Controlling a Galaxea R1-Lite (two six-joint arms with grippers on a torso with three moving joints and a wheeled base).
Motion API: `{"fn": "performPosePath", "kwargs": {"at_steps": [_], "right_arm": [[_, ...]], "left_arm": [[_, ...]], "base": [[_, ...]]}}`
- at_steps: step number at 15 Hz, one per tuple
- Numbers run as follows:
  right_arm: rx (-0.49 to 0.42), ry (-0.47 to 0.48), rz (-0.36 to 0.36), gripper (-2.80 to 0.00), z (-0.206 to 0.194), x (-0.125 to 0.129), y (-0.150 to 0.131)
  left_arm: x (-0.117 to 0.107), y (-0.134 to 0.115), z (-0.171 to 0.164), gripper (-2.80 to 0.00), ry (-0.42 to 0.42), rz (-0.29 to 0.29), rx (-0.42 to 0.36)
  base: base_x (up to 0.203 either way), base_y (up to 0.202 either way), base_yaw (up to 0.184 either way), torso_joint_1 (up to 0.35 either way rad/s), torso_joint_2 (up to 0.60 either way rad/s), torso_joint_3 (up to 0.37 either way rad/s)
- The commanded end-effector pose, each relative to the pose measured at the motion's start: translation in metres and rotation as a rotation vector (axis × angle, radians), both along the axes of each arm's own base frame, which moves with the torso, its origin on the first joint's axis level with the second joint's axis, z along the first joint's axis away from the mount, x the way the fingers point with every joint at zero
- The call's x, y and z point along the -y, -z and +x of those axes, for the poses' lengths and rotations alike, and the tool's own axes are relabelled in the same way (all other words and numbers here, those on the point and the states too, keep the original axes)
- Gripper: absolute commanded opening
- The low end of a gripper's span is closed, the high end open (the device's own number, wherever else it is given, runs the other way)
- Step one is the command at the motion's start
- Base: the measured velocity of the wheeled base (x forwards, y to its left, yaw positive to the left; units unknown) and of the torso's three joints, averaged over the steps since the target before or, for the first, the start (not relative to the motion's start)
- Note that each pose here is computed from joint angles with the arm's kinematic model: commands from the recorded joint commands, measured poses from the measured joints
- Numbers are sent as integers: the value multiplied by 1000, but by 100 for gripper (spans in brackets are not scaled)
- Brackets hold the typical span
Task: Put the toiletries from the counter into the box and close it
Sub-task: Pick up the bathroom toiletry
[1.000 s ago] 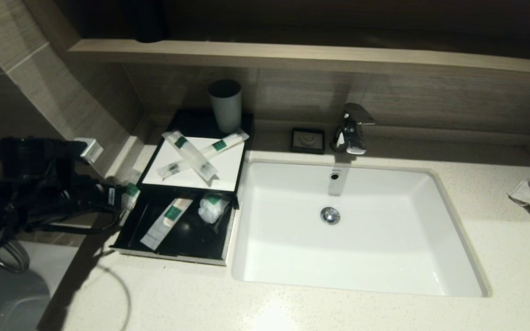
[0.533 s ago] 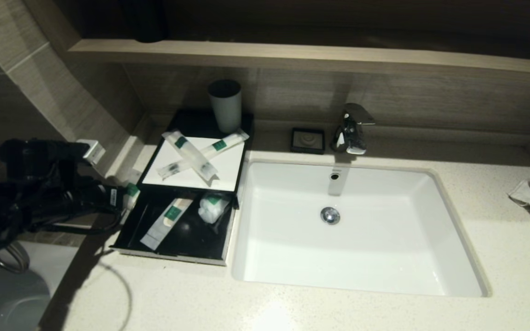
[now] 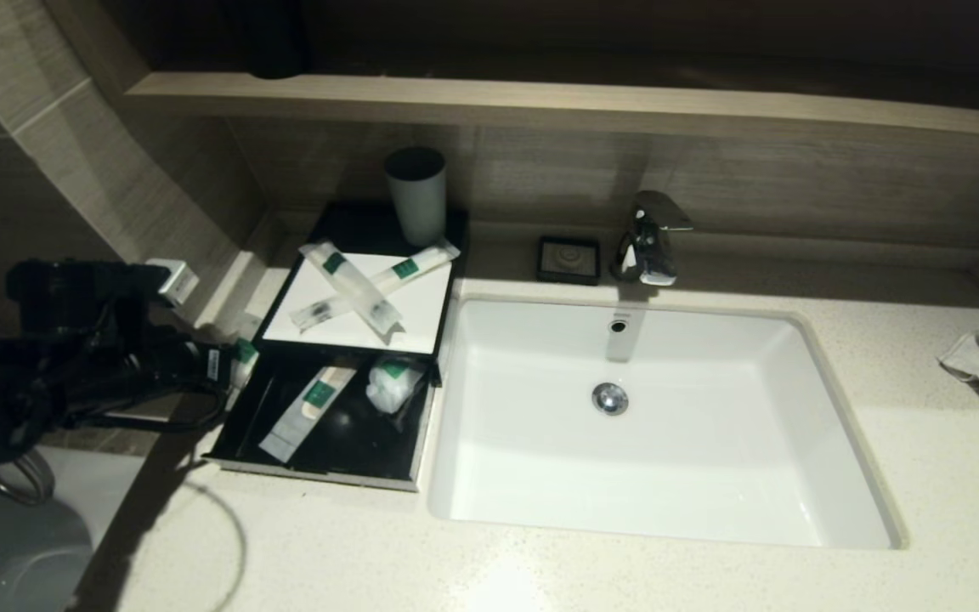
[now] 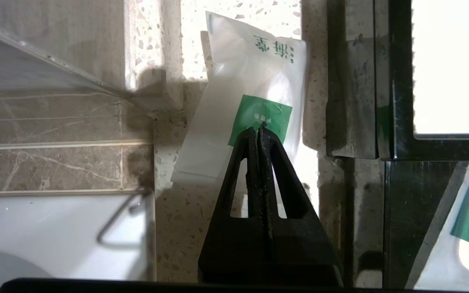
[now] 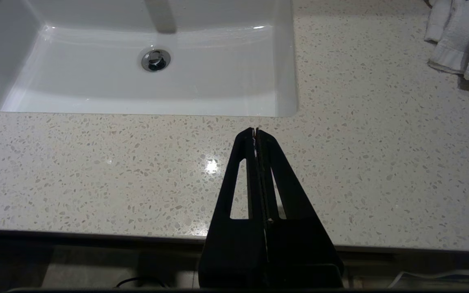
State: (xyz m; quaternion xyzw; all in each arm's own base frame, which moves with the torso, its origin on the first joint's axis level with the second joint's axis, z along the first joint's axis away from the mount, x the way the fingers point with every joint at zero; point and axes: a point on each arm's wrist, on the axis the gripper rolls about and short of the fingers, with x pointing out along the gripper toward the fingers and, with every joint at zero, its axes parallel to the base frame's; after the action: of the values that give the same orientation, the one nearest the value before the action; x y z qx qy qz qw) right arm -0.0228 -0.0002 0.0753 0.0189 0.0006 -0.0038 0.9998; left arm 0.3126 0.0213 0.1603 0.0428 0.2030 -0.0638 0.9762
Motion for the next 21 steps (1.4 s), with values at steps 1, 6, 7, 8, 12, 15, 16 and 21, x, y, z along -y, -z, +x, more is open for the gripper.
{"fn": "performPosePath", "kwargs": {"at_steps": [1,6,7,8,12,15,16,21], "right_arm": [[1,0,0,-280,0,0,0],[-1,0,0,-280,0,0,0],[1,1,0,-280,0,0,0],[1,0,0,-280,0,0,0],[0,0,0,-280,0,0,0],[0,0,0,-280,0,0,0],[0,0,0,-280,0,0,0],[-1,1,0,-280,0,0,0]], "left_arm": [[0,-1,1,-280,1,1,8],[0,2,2,-280,1,0,6],[0,2,3,-280,2,1,15],[0,1,3,-280,3,6,21],[0,0,3,-280,4,10,23],[0,0,3,0,4,9,23],[0,0,3,0,5,10,23],[0,4,4,0,7,11,11]], "base": [[0,0,0,0,0,0],[0,0,0,0,0,0],[0,0,0,0,0,0],[0,0,0,0,0,0],[0,0,0,0,0,0],[0,0,0,0,0,0],[0,0,0,0,0,0],[0,0,0,0,0,0]]}}
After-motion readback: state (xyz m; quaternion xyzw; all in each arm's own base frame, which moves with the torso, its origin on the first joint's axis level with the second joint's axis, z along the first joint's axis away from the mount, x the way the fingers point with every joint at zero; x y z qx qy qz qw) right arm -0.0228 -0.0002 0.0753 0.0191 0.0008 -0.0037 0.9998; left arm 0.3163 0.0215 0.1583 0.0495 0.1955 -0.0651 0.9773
